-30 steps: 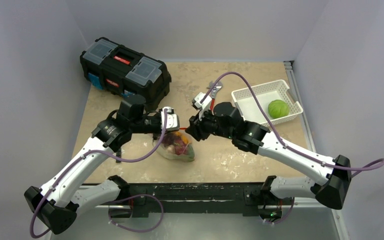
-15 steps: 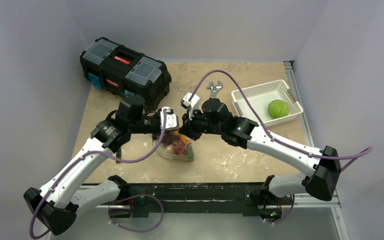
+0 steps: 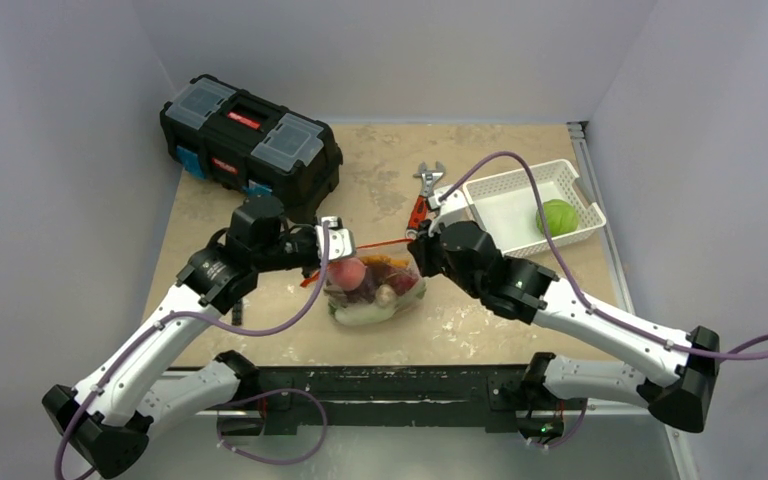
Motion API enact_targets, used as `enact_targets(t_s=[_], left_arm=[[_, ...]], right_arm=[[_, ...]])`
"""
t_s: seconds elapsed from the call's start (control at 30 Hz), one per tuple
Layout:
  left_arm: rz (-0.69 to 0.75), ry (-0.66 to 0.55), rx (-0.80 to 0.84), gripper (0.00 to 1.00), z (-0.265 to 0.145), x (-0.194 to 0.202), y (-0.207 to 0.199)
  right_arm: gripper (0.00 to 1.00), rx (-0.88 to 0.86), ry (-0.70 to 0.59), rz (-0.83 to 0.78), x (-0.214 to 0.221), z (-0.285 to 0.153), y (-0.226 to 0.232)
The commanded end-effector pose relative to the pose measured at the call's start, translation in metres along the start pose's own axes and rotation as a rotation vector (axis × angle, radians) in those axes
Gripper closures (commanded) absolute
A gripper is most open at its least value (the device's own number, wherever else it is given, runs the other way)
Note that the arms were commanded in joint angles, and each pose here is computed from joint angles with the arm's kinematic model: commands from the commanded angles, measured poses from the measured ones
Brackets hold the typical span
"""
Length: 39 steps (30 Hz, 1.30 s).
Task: Place the food in the zip-top bag and seal the zipper
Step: Zip the zipper food storage bag at the center of the board.
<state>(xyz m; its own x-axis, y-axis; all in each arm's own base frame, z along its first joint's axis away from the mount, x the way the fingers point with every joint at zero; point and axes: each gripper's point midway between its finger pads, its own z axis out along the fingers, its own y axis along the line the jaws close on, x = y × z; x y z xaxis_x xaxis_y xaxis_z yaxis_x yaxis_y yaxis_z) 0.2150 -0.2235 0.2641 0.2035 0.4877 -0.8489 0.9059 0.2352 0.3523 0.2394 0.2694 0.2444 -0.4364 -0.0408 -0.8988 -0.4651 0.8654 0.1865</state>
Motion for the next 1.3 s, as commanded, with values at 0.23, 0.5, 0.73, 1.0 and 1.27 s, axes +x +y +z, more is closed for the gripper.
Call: enact_targets(t_s=[0.23, 0.5, 0.73, 1.0, 1.27], left_arm=[[0.122, 0.071, -0.197, 1.0, -0.033, 0.015, 0.025], [0.149, 0.088, -0.24, 1.0, -0.042, 0.021, 0.029], [0.16, 0.098, -0.26, 1.0, -0.045, 0.025, 0.032], [0.151, -0.003, -0.218, 0.57, -0.049, 0.0, 0.022], [0.181, -0.126, -0.231, 0.48, -0.065, -0.029, 0.014]], right_arm=[[1.0, 0.305, 0.005, 0.059, 0.033, -0.023, -0.078], [1.0, 0.336, -0.019, 0.071, 0.03, -0.032, -0.088], [1.0, 0.319, -0.027, 0.041, 0.026, -0.033, -0.087], [1.0, 0.02, -0.065, -0.027, 0.016, -0.036, -0.042], [0.83, -0.073, -0.068, -0.05, 0.015, -0.039, -0.027]])
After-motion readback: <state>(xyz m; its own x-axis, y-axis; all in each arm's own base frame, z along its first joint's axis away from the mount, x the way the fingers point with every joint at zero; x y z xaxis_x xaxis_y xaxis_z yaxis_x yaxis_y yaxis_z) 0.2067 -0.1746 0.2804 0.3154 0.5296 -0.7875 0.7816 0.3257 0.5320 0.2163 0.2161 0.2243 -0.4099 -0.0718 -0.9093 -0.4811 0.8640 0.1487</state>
